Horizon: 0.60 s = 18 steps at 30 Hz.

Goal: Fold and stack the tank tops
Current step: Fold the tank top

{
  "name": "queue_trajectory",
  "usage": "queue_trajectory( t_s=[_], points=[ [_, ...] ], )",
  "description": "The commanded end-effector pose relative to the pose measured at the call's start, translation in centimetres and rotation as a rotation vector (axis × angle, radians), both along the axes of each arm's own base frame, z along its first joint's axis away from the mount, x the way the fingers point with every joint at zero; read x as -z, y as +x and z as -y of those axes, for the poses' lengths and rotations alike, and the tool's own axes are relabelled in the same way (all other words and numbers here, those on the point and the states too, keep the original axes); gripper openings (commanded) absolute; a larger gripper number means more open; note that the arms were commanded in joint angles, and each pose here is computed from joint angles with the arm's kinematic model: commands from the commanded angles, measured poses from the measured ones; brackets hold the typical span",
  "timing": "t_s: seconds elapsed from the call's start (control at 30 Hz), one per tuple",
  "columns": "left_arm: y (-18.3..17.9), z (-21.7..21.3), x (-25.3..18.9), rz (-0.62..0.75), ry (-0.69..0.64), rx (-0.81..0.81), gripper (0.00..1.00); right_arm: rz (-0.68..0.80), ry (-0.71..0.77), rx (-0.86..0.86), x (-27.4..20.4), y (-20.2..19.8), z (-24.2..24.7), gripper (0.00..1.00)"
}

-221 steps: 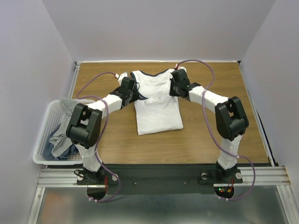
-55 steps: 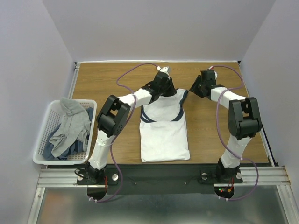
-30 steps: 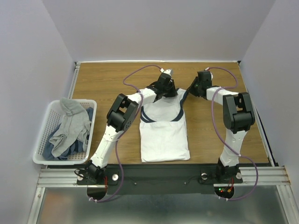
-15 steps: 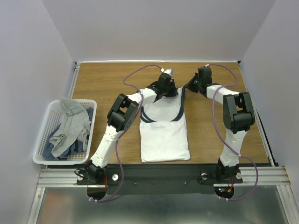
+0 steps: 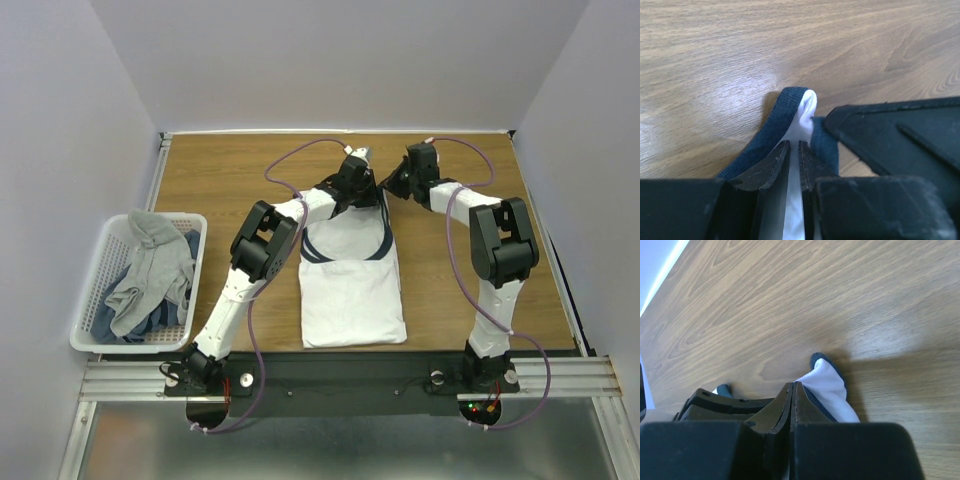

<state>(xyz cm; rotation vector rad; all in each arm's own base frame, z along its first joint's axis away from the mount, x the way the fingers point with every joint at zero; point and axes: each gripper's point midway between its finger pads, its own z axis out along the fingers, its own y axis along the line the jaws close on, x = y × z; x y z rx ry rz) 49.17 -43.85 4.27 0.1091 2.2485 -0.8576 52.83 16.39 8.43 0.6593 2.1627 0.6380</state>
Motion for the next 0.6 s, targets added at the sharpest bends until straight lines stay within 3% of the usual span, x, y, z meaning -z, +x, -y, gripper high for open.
queue_trajectory(
  t_s=[0.0,0.17,0.4,0.57],
  points=[
    [0.8,0.9,-2.2,0.043,-0.03,0.015,0.25,0.114,0.03,0.028,-3.8,2.3,-0.7,0.0],
    [0.8,0.8,-3.3,0.064,-0.052,0.006,0.25,0.098,0.017,0.078,-2.7,2.6,-0.1,0.0],
    [1.2,0.3,-6.2,0.13,-0.093,-0.015,0.38,0.102,0.006,0.094,-2.8,2.4,0.3,0.0],
    [1.6,-0.7,-8.0,0.157,-0.128,-0.04,0.4,0.107,0.008,0.091,-3.1,2.5,0.2,0.0]
  ],
)
